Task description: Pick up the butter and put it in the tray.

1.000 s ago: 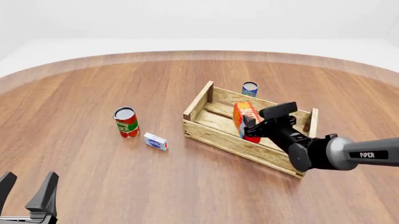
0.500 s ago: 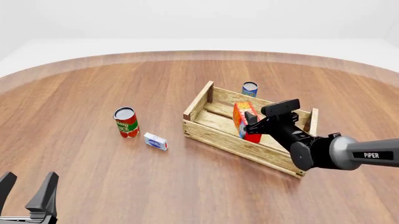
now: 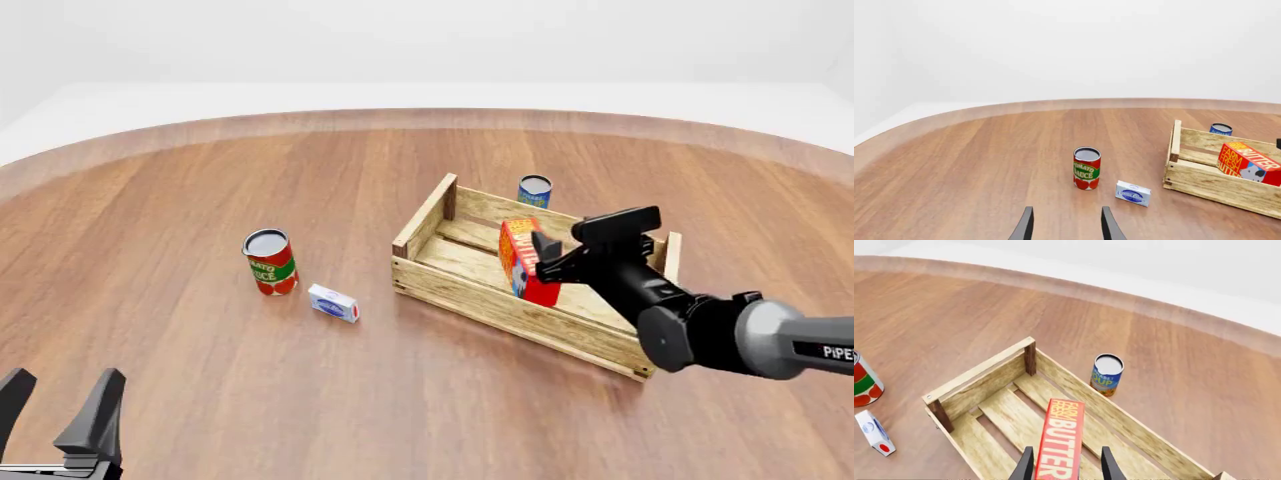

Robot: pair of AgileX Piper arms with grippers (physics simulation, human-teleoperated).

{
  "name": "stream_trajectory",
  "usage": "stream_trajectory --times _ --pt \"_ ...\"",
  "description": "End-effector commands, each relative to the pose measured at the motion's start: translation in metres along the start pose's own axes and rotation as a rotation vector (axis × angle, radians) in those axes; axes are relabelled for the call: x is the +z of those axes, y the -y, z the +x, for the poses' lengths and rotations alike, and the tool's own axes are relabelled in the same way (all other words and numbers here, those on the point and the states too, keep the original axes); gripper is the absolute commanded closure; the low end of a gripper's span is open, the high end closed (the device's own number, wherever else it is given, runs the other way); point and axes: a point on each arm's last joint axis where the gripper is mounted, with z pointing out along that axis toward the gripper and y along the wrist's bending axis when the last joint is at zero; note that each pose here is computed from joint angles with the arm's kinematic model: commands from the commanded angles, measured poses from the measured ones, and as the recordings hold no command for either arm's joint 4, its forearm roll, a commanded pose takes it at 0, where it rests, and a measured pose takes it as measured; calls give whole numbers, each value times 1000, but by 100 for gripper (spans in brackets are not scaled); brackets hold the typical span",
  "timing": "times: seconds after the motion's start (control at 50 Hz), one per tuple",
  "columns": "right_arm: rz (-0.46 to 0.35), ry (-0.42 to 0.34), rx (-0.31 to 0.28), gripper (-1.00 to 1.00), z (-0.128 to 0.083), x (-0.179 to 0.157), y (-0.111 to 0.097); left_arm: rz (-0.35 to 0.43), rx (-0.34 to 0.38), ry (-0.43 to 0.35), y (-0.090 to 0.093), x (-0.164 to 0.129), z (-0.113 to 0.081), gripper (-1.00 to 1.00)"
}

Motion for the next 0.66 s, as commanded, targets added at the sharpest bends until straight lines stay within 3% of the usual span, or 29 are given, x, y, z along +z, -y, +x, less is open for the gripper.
stream_trajectory --times 0.02,0.62,0.66 --pt "5 31 -2 -100 -12 -20 2 0 0 0 0 0 0 -100" --pt "19 142 22 -100 -47 -76 6 0 0 0 0 0 0 -100" --pt "20 149 42 -100 -49 -80 7 0 0 0 0 0 0 -100"
